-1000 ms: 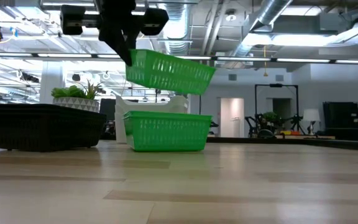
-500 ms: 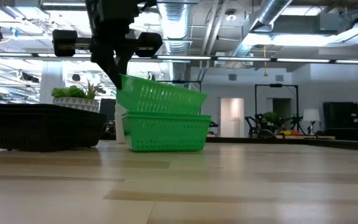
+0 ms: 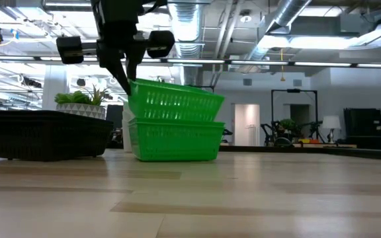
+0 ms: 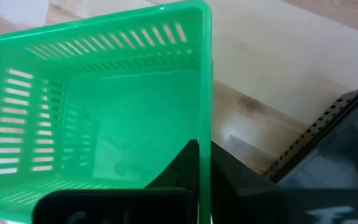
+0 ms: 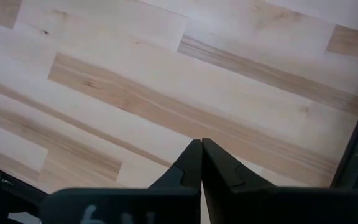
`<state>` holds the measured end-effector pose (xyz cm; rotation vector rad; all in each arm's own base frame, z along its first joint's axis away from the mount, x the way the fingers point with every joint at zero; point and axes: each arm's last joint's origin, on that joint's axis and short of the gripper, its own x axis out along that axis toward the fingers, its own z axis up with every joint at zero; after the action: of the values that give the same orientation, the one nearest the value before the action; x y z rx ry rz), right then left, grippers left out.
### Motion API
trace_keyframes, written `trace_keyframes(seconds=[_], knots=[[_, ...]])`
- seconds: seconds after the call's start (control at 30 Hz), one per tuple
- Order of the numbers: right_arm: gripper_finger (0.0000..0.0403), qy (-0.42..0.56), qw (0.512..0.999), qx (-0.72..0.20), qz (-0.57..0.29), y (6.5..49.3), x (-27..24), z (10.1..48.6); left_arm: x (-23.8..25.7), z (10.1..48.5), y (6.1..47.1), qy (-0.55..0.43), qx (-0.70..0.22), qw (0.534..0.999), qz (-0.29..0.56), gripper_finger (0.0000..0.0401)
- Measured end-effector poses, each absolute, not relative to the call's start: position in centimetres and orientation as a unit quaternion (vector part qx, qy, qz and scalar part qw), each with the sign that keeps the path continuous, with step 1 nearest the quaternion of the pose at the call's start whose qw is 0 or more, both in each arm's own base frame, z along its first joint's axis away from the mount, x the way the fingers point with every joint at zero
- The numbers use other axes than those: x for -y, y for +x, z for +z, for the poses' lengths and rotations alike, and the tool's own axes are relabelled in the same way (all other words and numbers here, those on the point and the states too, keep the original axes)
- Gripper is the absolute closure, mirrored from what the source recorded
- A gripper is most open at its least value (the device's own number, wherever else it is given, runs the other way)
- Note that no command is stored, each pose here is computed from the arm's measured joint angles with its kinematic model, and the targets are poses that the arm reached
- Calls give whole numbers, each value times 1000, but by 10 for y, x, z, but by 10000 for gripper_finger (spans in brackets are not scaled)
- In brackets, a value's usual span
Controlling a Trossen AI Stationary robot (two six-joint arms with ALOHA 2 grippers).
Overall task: Stack baskets by color
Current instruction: Stack the right green bin on top of the green bins
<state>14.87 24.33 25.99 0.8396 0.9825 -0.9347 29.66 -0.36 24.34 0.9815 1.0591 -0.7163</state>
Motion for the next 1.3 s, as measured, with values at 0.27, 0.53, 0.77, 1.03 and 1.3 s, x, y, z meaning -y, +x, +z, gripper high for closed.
trace_keyframes(seconds=[0.27, 0.53, 0.77, 1.03, 1.3], knots=[[382, 378, 698, -441, -418, 149, -244, 260, 3, 237, 298, 456, -471, 667, -354, 356], [376, 379, 699, -441, -417, 149, -244, 260, -4, 235, 300, 446, -490, 676, -323, 274], [379, 377, 699, -441, -417, 149, -244, 260, -5, 256, 306, 430, -486, 710, -274, 231], [378, 377, 699, -441, -417, 149, -244, 260, -10, 282, 308, 338, -454, 777, -277, 227], [377, 373, 703, -444, -413, 149, -244, 260, -37, 284, 312, 211, -392, 846, -292, 235]])
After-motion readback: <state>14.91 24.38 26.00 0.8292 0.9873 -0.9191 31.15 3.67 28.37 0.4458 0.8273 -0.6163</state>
